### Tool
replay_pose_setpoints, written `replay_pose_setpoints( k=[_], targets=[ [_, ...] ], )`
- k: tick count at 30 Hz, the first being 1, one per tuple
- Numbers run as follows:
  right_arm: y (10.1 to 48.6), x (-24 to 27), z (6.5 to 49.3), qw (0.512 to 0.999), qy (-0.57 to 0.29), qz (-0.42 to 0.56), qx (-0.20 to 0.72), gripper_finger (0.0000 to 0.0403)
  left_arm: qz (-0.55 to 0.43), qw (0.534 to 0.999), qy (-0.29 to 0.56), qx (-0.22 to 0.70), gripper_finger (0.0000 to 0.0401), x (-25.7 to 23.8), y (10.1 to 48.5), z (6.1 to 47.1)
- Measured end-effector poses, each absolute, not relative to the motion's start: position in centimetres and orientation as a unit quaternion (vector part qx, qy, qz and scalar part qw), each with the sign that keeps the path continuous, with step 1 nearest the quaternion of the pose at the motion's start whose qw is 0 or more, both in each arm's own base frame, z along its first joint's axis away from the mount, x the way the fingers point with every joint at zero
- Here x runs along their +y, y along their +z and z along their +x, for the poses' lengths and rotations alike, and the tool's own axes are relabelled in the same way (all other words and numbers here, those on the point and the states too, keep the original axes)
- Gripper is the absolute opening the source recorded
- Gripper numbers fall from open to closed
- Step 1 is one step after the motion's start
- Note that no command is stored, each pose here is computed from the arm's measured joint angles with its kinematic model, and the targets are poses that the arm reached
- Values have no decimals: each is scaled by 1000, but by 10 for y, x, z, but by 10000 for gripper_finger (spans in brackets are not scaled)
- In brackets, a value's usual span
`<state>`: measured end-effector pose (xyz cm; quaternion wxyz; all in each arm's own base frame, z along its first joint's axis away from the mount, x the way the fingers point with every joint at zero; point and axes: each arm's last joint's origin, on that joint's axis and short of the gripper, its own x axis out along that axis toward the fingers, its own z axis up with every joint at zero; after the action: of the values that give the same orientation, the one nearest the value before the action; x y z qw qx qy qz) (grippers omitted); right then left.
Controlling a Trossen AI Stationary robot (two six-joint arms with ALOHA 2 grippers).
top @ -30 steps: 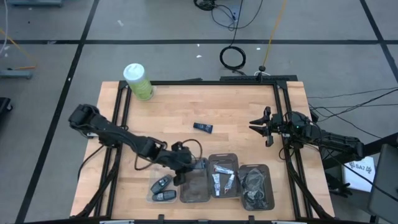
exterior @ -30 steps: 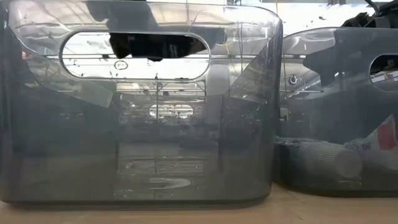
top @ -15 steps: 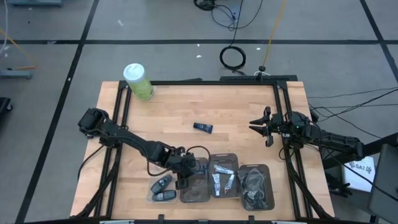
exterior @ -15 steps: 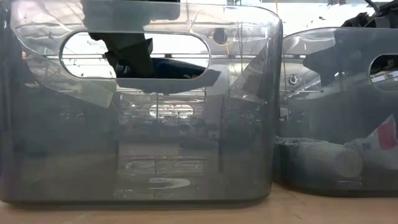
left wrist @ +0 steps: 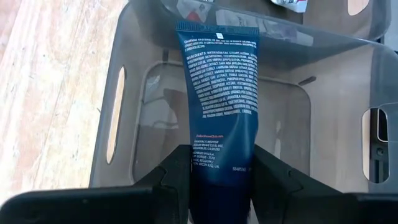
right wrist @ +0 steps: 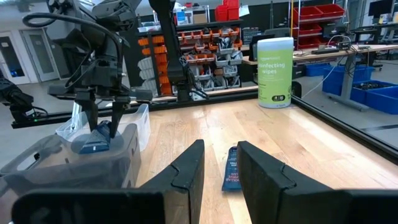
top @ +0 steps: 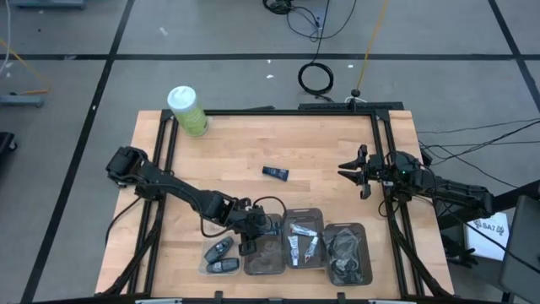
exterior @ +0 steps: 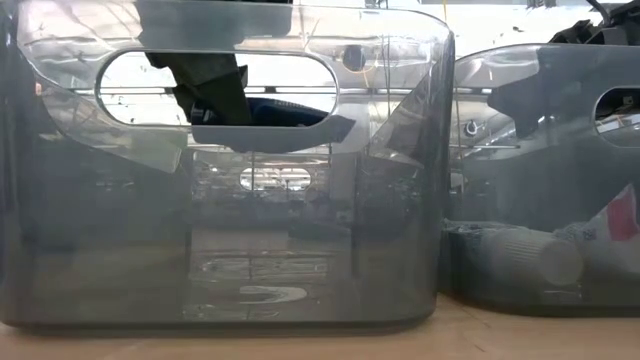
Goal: Pick & Place Travel size toiletries
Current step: Put the top blue shaving cream into the left black bin
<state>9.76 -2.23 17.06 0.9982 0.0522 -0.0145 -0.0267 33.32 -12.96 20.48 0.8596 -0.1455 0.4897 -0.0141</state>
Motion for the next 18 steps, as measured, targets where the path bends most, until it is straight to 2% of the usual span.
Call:
replay_pose_setpoints(
  k=[12,18],
  targets=[
    [171,-22,98,998,-27,52,-14,84,-149,858,-16,491,118,-130,205,333],
    [171,-22,98,998,-27,52,-15,84,-159,854,-9,495,145,-129,204,332]
  ],
)
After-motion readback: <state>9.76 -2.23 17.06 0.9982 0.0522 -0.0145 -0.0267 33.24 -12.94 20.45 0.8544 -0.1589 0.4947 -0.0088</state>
